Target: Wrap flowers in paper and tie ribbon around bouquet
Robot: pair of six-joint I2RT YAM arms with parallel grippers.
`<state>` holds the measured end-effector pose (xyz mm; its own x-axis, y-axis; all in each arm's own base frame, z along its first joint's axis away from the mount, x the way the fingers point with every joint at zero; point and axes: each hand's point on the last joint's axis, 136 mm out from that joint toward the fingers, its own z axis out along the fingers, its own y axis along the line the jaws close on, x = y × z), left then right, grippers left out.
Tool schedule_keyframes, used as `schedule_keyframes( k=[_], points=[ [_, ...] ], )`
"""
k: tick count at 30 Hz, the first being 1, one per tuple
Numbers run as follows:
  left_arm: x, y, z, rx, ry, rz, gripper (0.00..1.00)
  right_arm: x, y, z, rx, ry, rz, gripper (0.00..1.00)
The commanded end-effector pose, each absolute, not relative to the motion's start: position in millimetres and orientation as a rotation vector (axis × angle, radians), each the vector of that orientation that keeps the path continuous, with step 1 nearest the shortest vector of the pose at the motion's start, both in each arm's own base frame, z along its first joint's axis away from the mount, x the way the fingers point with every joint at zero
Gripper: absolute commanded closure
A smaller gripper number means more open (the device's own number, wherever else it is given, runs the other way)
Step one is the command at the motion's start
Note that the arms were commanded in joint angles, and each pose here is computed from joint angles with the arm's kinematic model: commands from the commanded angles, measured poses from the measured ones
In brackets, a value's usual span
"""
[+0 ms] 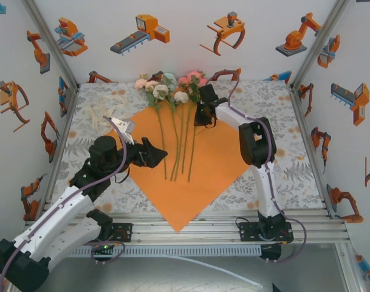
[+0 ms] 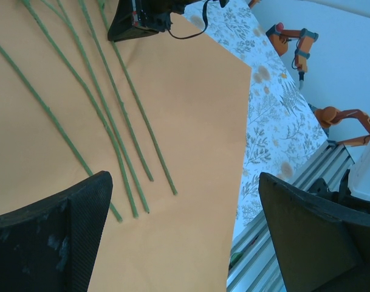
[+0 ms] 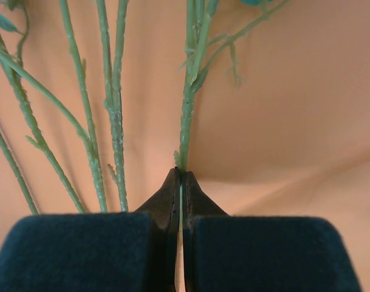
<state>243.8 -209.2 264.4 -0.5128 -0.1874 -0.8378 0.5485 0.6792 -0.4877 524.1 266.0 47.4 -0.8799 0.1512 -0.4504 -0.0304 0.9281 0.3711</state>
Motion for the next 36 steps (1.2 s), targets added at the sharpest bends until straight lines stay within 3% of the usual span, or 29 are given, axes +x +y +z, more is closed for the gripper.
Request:
schedule_keyframes(
  k=[1,4,8,12,18,20,25,30,36],
  points=[
    [243,-206,262,0.274,1.916,-0.928,0.03,529,267,54,0.15,2.57,0.524,1.0],
    [244,-206,261,0.271,1.92,-0.92,0.03,528,269,62,0.155,2.565,0.551,0.91],
    [246,-206,259,0.26,1.928,-0.92,0.03,528,272,92,0.141,2.525,0.598,0.71],
    [256,-183,243,0.11,2.034,-0.779,0.03,515,259,136,0.112,2.47,0.568,0.64],
    [249,-144,204,-0.125,2.193,-0.606,0.01,432,220,177,0.214,2.425,0.572,0.57],
    [238,-130,183,-0.246,2.268,-0.571,0.01,392,204,174,0.262,2.437,0.548,0.47],
    [198,-122,128,-0.577,2.473,-0.654,0.1,286,180,139,0.364,2.505,0.533,0.31],
    [178,-125,79,-0.73,2.568,-0.696,0.14,228,181,105,0.391,2.574,0.602,0.3],
    [183,-148,52,-0.783,2.573,-0.83,0.16,206,186,82,0.404,2.67,0.618,0.3]
  ],
)
